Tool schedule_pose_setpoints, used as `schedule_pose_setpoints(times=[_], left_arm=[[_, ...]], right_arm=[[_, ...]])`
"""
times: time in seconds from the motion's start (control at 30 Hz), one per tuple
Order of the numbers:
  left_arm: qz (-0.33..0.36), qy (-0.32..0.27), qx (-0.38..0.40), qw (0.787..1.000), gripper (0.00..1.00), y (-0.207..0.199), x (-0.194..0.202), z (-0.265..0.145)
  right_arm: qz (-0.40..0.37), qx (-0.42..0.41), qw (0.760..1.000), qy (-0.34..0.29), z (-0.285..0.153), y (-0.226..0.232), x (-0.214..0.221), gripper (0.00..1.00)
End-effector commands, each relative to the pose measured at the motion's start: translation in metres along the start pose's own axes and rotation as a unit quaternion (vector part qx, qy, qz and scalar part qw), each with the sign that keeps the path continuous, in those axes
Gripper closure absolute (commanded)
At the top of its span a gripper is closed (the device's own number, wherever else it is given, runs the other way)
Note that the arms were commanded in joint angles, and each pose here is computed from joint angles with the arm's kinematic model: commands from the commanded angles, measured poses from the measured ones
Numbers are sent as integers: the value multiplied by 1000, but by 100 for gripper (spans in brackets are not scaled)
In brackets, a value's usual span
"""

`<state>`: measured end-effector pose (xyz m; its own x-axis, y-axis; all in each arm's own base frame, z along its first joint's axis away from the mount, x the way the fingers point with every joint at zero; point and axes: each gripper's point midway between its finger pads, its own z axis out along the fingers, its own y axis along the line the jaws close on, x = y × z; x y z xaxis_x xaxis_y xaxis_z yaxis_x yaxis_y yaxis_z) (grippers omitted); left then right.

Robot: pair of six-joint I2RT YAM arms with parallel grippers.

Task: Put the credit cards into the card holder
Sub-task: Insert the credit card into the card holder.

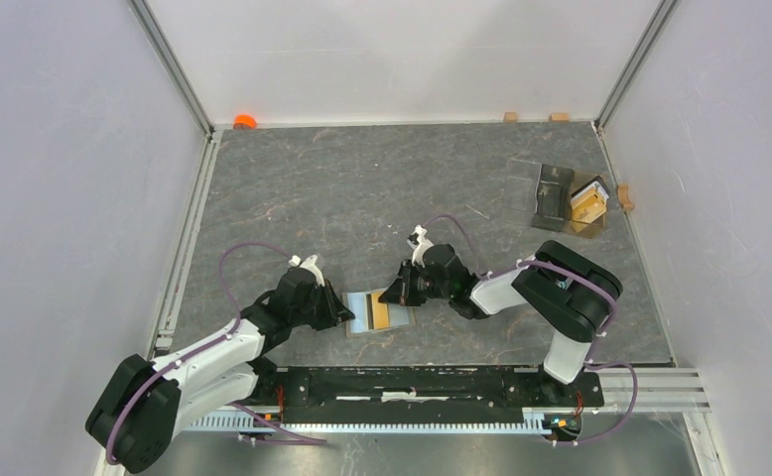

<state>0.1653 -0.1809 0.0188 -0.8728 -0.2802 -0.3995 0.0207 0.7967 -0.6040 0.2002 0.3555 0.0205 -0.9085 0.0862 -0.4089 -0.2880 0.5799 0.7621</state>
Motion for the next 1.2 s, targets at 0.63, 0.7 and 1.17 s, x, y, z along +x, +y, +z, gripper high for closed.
schedule_pose_setpoints(times=[0.63, 0.7, 1.17], left_arm=[[13, -17, 7, 1000, 62, -1, -8, 3], [13, -20, -1, 1000, 56, 1, -9, 0], [23, -74, -33, 996, 6, 2, -31, -30]], right_arm=[[-48, 74, 996, 29, 8, -28, 27, 78], [-72, 88, 993, 21, 3, -27, 18, 71], [-181, 151, 971, -40, -40, -7, -33, 39]])
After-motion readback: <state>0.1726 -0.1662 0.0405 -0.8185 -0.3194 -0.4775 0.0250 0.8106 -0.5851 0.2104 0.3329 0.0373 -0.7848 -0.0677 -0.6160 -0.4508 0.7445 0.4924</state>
